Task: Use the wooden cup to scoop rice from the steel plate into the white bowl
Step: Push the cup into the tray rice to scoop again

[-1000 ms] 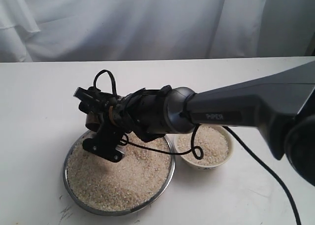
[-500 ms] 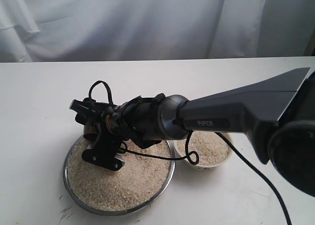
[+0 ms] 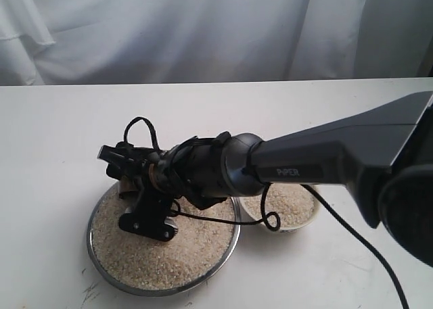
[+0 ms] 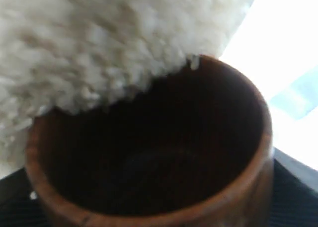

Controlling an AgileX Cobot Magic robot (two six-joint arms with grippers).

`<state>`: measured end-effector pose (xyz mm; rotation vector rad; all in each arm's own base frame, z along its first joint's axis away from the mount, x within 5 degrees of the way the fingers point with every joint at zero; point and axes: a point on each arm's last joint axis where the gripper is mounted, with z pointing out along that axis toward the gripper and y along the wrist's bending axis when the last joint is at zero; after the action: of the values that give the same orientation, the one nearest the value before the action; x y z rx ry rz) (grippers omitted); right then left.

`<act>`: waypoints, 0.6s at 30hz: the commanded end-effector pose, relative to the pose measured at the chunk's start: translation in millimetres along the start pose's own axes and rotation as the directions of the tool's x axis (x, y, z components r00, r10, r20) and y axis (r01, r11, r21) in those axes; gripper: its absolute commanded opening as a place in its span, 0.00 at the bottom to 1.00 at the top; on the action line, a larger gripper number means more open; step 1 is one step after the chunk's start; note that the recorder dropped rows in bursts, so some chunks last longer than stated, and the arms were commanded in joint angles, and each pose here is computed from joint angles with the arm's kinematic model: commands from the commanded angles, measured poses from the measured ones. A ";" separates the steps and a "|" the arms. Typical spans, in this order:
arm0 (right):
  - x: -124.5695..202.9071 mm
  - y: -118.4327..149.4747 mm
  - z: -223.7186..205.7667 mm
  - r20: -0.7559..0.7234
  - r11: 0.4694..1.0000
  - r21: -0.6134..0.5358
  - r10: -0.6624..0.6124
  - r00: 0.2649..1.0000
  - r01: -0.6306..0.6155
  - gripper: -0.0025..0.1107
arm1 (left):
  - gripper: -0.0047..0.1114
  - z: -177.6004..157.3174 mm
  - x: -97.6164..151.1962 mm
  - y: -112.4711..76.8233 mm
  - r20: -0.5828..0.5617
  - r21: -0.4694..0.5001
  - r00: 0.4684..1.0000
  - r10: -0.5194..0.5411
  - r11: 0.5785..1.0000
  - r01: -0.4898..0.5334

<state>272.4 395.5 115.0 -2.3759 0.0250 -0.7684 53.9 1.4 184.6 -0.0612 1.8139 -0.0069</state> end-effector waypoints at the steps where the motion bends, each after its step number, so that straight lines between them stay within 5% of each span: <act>1: -4.5 6.4 -8.5 0.023 0.999 -0.016 -0.027 0.999 0.027 0.02 | 0.04 0.2 0.2 -0.1 0.012 0.003 1.000 0.001 1.000 -0.001; 18: -5.1 9.6 -12.9 0.022 0.980 -0.050 0.194 0.981 -0.193 0.02 | 0.04 0.2 0.2 -0.1 0.012 0.003 1.000 0.001 1.000 -0.001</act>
<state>264.7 383.1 110.7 -2.3986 0.2058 -0.6754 53.9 1.4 184.6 -0.0612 1.8139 -0.0069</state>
